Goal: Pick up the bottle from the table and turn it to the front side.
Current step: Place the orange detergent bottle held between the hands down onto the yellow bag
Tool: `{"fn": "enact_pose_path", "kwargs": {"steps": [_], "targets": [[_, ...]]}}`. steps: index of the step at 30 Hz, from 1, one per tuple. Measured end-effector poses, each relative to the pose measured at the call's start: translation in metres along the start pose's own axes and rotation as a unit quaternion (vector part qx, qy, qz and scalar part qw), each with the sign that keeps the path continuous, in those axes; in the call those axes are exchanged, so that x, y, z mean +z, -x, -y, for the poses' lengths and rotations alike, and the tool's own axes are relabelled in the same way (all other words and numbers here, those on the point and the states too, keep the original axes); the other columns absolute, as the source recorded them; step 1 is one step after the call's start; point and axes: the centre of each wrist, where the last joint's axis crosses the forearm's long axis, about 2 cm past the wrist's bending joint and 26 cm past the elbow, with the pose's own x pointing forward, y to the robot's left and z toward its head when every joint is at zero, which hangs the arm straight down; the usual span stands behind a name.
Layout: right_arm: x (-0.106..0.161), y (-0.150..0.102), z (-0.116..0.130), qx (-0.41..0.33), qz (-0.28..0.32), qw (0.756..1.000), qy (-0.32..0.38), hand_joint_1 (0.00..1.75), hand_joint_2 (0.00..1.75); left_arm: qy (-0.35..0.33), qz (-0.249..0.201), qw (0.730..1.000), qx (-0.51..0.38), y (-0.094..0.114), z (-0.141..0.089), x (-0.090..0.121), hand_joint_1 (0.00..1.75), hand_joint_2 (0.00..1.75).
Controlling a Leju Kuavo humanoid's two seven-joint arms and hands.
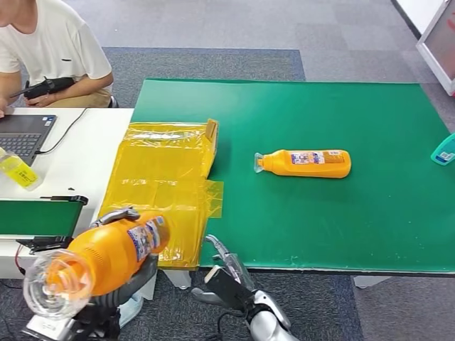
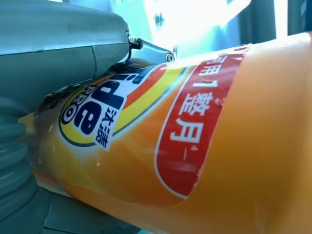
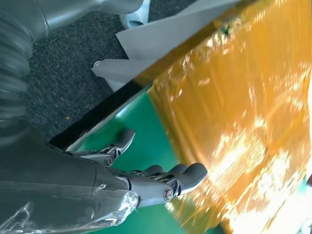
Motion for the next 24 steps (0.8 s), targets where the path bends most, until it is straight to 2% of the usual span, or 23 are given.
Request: {"fn": "enact_pose_path", "kwargs": {"steps": [2,4,8,14,20,24], "targets": [[0.002,-0.001,0.005,-0.002,-0.002,1.0,0.012,0.0,1.75,-0.022,-0.003,0.986,-0.166,-0.003,-0.01,-0.004,1.75,1.75],[0.004,-0.003,0.009,-0.002,-0.001,1.0,0.019,0.0,1.75,-0.046,-0.006,0.948,-0.315,-0.004,-0.02,-0.007,1.75,1.75],[0.002,-0.013,0.019,-0.002,0.016,0.999,0.034,0.0,1.75,-0.071,-0.025,0.888,-0.453,0.0,-0.041,-0.016,1.75,1.75],[-0.003,-0.028,0.032,-0.002,0.051,0.997,0.052,0.0,1.75,-0.045,-0.041,0.832,-0.552,0.015,-0.053,-0.031,1.75,1.75],[-0.004,-0.036,0.039,0.0,0.068,0.996,0.065,0.0,1.75,-0.034,-0.047,0.819,-0.571,0.025,-0.057,-0.038,1.75,1.75],[-0.005,-0.044,0.045,-0.004,0.098,0.992,0.079,0.0,1.75,-0.009,-0.085,0.793,-0.604,0.035,-0.059,-0.043,1.75,1.75]]}}
